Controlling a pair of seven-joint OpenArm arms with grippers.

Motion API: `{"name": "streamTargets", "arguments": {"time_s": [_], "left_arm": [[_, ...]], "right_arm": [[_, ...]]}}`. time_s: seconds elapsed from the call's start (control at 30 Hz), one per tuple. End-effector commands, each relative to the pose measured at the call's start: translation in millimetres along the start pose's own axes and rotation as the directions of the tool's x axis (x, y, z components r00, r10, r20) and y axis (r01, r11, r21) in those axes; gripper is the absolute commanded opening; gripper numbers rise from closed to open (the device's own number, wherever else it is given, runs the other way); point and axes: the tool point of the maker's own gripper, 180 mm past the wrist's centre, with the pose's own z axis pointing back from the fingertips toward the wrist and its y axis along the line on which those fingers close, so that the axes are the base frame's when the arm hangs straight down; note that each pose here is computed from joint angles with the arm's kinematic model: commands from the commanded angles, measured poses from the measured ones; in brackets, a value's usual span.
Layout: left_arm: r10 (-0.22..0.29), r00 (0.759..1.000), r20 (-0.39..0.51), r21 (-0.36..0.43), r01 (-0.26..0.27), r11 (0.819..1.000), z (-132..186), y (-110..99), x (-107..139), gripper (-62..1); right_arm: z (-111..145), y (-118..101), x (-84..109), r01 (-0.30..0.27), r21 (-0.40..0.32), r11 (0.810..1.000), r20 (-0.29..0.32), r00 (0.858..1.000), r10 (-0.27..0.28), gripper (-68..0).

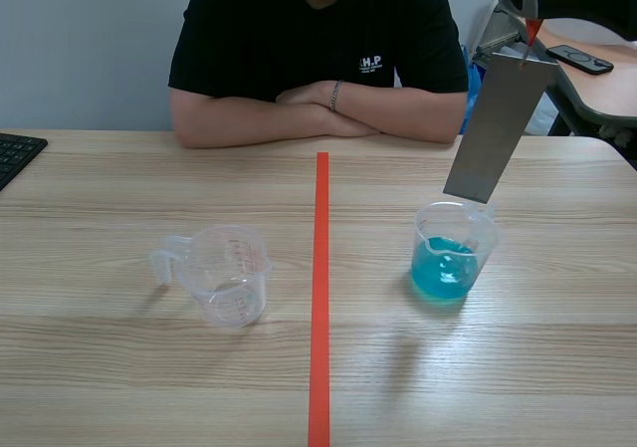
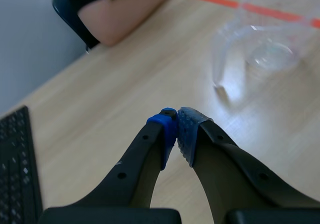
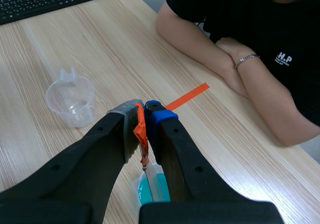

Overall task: Do the redox reaction experiment.
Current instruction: 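Raise the plate and point at it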

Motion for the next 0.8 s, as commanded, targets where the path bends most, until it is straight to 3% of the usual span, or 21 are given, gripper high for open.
{"name": "streamTargets", "arguments": {"time_s": [0.0,0.17,0.4,0.77], "left_arm": [[-0.023,0.998,0.059,0.003,0.022,1.0,-16.7,13.7,18.8,-56.9],[-0.047,0.996,0.077,-0.087,0.054,0.995,-72.9,18.7,39.6,-56.9],[-0.052,0.993,0.106,-0.25,0.078,0.965,-148.1,-12.2,60.2,-56.9],[0.072,0.983,0.167,-0.413,0.003,0.911,-227.3,-82.0,83.0,-56.9]], "right_arm": [[4.9,-1.6,11.3,-0.029,0.001,1.0,0.026,0.999,0.029,-66.0],[4.9,-1.6,11.1,-0.029,0.001,1.0,0.024,0.999,0.029,-66.0],[4.9,-1.6,11.0,-0.029,0.001,1.0,0.024,0.999,0.029,-66.0],[4.9,-1.6,9.8,-0.029,0.001,1.0,0.017,0.999,0.029,-66.0]]}}
